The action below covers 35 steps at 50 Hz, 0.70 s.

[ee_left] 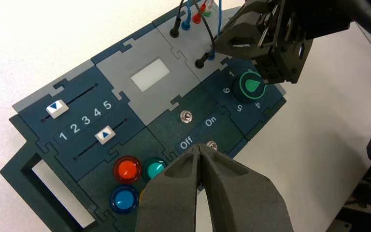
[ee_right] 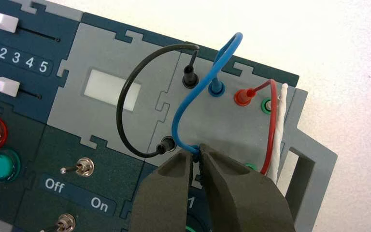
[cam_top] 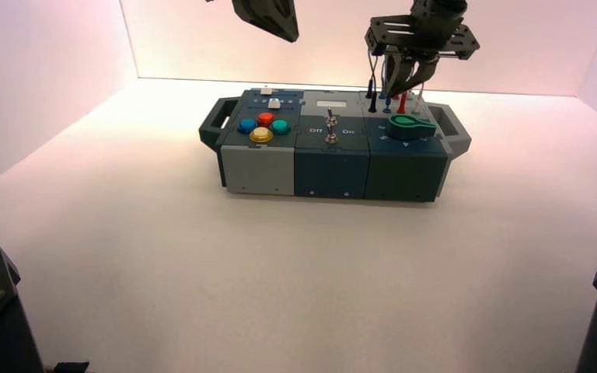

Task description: Insert the blue wire.

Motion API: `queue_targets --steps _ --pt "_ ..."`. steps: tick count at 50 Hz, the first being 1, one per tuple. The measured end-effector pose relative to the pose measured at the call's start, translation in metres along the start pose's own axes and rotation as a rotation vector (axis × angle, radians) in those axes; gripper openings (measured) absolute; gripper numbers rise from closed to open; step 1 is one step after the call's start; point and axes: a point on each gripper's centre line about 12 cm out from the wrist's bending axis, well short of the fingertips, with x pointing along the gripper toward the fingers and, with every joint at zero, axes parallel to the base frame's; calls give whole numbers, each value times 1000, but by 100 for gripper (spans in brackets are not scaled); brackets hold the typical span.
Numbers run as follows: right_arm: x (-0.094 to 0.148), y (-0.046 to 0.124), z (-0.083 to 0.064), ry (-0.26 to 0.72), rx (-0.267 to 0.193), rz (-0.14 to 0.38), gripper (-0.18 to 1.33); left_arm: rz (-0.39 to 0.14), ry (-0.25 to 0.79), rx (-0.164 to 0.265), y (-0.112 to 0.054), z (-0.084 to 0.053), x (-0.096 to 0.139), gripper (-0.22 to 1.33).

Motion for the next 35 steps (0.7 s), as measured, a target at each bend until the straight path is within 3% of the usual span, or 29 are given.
queue_targets --steps 35 --pt "10 0 -10 25 2 -3 -3 0 -3 1 -1 -1 -2 -16"
